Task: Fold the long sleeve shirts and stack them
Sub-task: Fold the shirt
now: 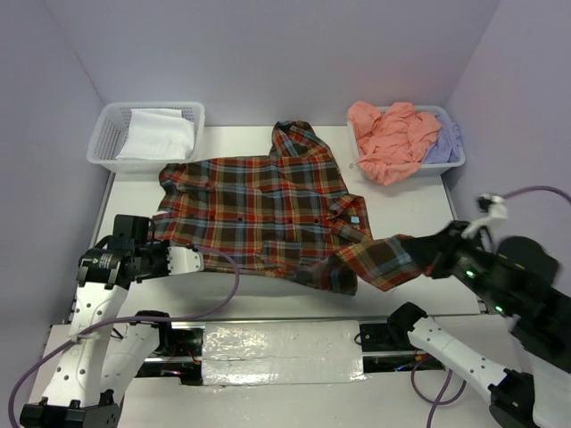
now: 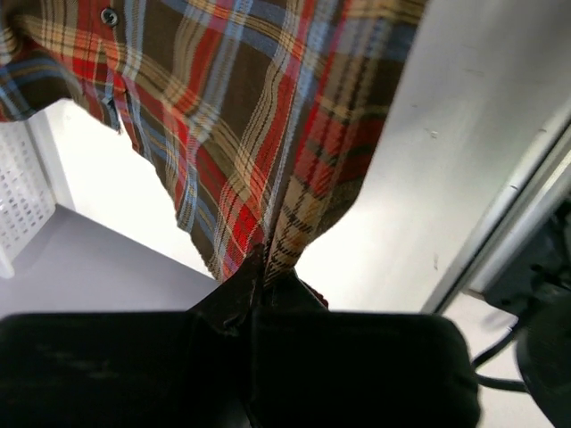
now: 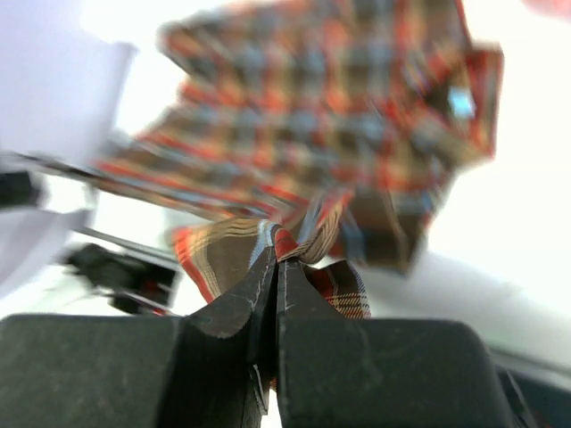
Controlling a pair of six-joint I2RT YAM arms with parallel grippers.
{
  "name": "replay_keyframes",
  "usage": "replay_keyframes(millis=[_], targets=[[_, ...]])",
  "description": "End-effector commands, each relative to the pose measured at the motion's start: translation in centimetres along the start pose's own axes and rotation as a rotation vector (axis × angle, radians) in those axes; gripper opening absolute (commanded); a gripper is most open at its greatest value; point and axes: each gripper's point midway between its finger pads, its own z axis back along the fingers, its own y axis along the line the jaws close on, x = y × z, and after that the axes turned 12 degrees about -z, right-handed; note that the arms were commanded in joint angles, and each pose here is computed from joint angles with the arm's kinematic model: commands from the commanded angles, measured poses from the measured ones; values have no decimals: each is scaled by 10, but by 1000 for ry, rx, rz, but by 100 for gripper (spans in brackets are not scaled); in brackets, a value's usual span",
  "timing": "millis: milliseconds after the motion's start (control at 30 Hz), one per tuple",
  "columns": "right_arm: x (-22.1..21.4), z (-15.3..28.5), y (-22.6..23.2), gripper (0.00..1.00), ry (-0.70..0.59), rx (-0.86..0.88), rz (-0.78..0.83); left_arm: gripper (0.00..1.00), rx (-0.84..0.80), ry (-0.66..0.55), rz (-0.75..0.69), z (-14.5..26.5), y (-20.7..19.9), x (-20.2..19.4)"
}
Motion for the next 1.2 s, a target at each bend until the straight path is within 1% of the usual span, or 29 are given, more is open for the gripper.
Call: replay_keyframes(millis=[0,33,67,133,200,233,267,333,367,400,433,467,500,533,567,600,667,700,733,867,933,1067,1167], targets=[[27,46,21,0,-107,134,34,0,-41,-55,-47,15,-11,11],[30,52,29,0,-108,166,41,0,-61,-77,-48,18,-15,15],[27,53,35,0,-81,194,54,0,-73,-92,-47,19,-15,18],[25,45,41,0,-48,192,75,0,-82,-132,-14,26,-11,27],[32,33,43,0,-63,171,93,0,-67,-149,47,28,-1,32],[38,21,44,0,-71,142,129,0,-76,-154,69,22,6,33],[53,14,47,0,-125,124,144,0,-78,-153,85,20,11,33],[73,-5,52,0,-171,74,231,0,-114,-135,134,7,19,29],[87,-12,60,0,-217,68,248,0,-127,-111,136,4,21,25],[96,-29,65,0,-224,36,282,0,-149,-90,130,-1,21,21],[107,-38,75,0,-257,53,334,0,-171,-68,127,-10,25,16],[110,-50,80,0,-256,53,358,0,-179,-24,120,-14,26,8],[107,-75,83,0,-219,39,391,0,-186,-6,119,-19,28,4],[109,-88,84,0,-211,30,428,0,-208,12,119,-27,30,0],[116,-102,86,0,-222,21,434,0,-187,32,115,-31,39,-4],[113,-127,85,0,-177,8,464,0,-202,45,129,-37,41,-6],[129,-148,84,0,-205,-5,461,0,-183,70,150,-43,52,-11],[132,-165,84,0,-185,0,466,0,-198,82,162,-50,54,-13],[143,-172,88,0,-215,13,460,0,-195,92,170,-54,56,-15],[176,-211,92,0,-246,-8,471,3,-207,109,215,-75,60,-19],[178,-225,96,0,-231,1,485,3,-203,107,244,-84,66,-19],[167,-264,94,0,-159,17,490,4,-213,115,299,-95,65,-24],[167,-279,90,0,-156,3,489,7,-218,113,303,-104,60,-26]])
